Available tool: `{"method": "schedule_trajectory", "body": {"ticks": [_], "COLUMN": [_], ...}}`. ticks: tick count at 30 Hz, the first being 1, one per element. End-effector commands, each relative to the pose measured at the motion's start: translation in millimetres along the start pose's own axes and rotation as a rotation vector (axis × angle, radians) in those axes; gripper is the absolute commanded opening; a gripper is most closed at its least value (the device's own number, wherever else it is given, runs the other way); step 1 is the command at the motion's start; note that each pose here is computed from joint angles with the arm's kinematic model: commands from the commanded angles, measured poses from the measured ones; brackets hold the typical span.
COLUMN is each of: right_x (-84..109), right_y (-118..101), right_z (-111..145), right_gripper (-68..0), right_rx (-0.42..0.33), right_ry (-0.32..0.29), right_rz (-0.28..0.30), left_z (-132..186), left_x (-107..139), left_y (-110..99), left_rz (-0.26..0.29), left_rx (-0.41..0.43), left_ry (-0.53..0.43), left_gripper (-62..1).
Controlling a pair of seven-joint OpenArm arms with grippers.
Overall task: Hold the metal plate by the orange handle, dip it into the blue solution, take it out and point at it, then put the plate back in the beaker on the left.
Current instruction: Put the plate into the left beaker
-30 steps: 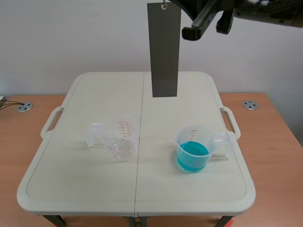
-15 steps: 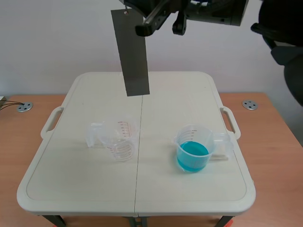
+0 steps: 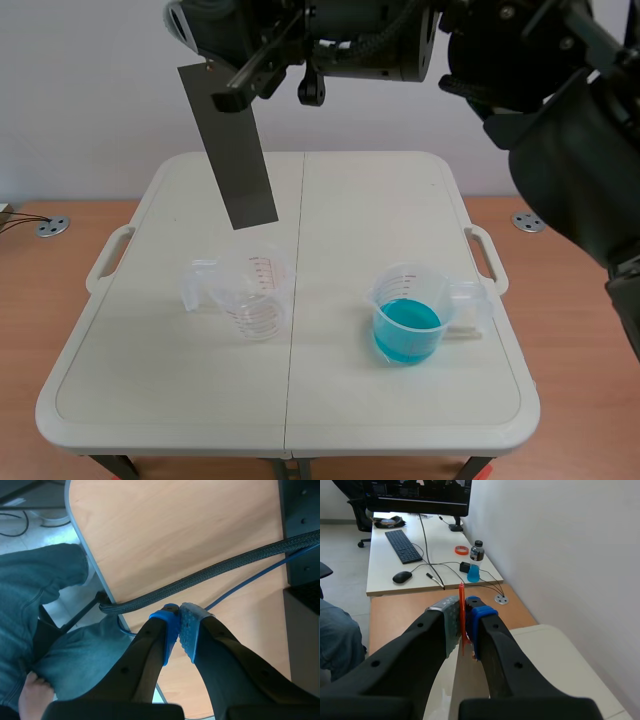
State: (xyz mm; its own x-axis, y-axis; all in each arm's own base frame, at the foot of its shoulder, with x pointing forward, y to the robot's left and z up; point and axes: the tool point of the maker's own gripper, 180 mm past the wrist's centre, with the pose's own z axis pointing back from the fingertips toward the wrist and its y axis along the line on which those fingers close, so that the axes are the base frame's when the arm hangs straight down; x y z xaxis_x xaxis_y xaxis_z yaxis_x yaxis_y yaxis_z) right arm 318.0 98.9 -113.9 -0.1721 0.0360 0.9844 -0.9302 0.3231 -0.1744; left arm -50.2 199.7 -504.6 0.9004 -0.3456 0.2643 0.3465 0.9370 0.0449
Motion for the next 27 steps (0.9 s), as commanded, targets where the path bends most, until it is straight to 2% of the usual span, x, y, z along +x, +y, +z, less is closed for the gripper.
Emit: {"method": "schedule_trajectory", "body": {"ticks": [1,8,21,27], "right_x": [16.3,3.4,-31.2,-48.0], "right_y": [-0.7,5.6,-2.5,-6.7], "right_z": [-5.1,-15.5,-25.6,-27.5], "right_gripper": [-66.2,-66.2,-66.2,-66.2], "right_rx": [0.005,0.02,-0.005,-0.021], "right_ry": [-0.039,-0.007,0.051,0.075], "right_rz": [0.028,0.022,-0.05,-0.063], "left_z": [2.3,2.3,2.3,2.3], "left_x": [1.0,2.4,2.4,2.4], "left_y": [-1.5,-1.6,-1.6,-1.6], "left_rz": [-0.002,-0.001,-0.001,-0.001], "left_rx": [-0.007,-0.007,-0.007,-0.007], "left_ry": [-0.01,-0.018,-0.018,-0.018], "left_gripper": [-58.0,-58.0,-58.0,-58.0]}}
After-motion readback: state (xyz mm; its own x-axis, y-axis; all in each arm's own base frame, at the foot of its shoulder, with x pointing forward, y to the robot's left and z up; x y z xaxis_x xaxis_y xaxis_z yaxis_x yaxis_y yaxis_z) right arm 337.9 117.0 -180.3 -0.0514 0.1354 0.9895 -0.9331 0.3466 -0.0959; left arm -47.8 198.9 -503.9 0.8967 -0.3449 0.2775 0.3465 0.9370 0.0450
